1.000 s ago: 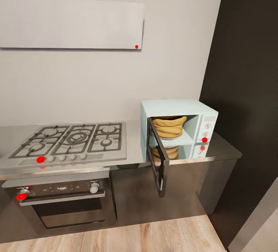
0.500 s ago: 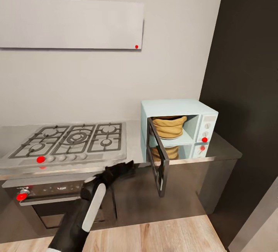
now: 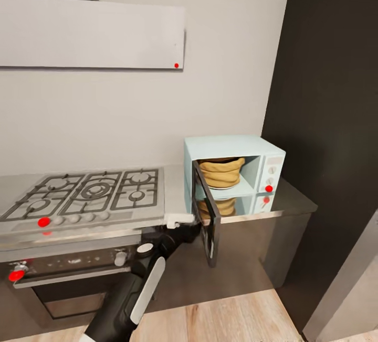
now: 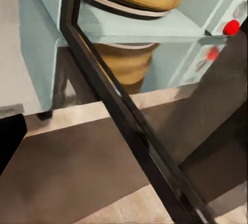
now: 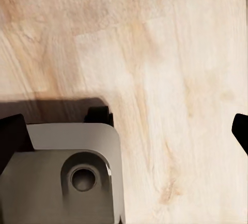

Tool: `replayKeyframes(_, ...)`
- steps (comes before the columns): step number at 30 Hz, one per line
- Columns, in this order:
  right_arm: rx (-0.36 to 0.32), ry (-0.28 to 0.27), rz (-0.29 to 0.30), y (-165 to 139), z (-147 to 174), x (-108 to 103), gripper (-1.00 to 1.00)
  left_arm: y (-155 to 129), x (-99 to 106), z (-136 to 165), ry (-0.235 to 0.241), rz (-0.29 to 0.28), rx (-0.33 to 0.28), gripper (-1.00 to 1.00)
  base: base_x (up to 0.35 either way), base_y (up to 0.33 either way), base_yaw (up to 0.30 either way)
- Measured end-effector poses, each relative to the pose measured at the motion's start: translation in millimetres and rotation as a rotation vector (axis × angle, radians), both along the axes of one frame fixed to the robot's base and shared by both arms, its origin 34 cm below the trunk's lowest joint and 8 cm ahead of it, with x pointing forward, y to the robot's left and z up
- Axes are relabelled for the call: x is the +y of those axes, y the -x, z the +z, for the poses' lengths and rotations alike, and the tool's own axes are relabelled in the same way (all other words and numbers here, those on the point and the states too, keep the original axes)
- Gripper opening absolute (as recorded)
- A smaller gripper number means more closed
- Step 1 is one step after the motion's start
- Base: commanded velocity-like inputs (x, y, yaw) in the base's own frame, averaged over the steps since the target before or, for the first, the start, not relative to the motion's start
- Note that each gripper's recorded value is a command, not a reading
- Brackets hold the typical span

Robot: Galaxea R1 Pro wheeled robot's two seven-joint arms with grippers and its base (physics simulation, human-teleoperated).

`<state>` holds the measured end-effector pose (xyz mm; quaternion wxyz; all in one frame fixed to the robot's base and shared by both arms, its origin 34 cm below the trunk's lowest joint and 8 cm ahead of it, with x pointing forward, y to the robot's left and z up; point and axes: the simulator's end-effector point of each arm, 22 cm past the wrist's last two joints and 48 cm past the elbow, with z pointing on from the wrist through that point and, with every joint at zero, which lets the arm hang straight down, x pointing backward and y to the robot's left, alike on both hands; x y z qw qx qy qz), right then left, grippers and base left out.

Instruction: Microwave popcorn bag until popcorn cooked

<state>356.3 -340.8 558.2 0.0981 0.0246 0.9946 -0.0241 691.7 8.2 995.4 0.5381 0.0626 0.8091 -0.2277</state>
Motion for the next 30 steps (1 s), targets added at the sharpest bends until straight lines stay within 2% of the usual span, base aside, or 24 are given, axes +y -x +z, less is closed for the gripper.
replayKeyframes(3,-0.003,0.0,0.0,-1,1,0,1.0,2,-5,3,-0.017,-0.012,-0.013,1.0,0.0,0.0,-0.225)
replayKeyframes(10,-0.011,0.0,0.001,-4,2,0,1.0,4,-6,7,-0.021,-0.015,-0.023,1.0,0.0,0.0,-0.225)
replayKeyframes(11,-0.012,0.0,0.001,-4,3,0,1.0,3,-5,8,-0.024,-0.01,-0.025,1.0,0.0,0.0,-0.225)
replayKeyframes(14,-0.015,0.0,0.002,-5,3,0,1.0,-1,9,5,-0.063,0.066,-0.021,1.0,0.0,0.0,-0.225)
replayKeyframes(16,-0.017,0.001,0.002,-6,4,0,1.0,1,4,8,-0.082,0.068,-0.032,1.0,0.0,0.0,-0.225)
replayKeyframes(20,-0.022,0.001,0.002,-8,5,0,1.0,4,-1,25,-0.077,0.062,-0.064,1.0,0.0,0.0,-0.225)
replayKeyframes(30,-0.033,0.0,0.002,-12,7,0,1.0,5,-1,32,-0.086,0.062,-0.08,1.0,0.004,0.0,-0.225)
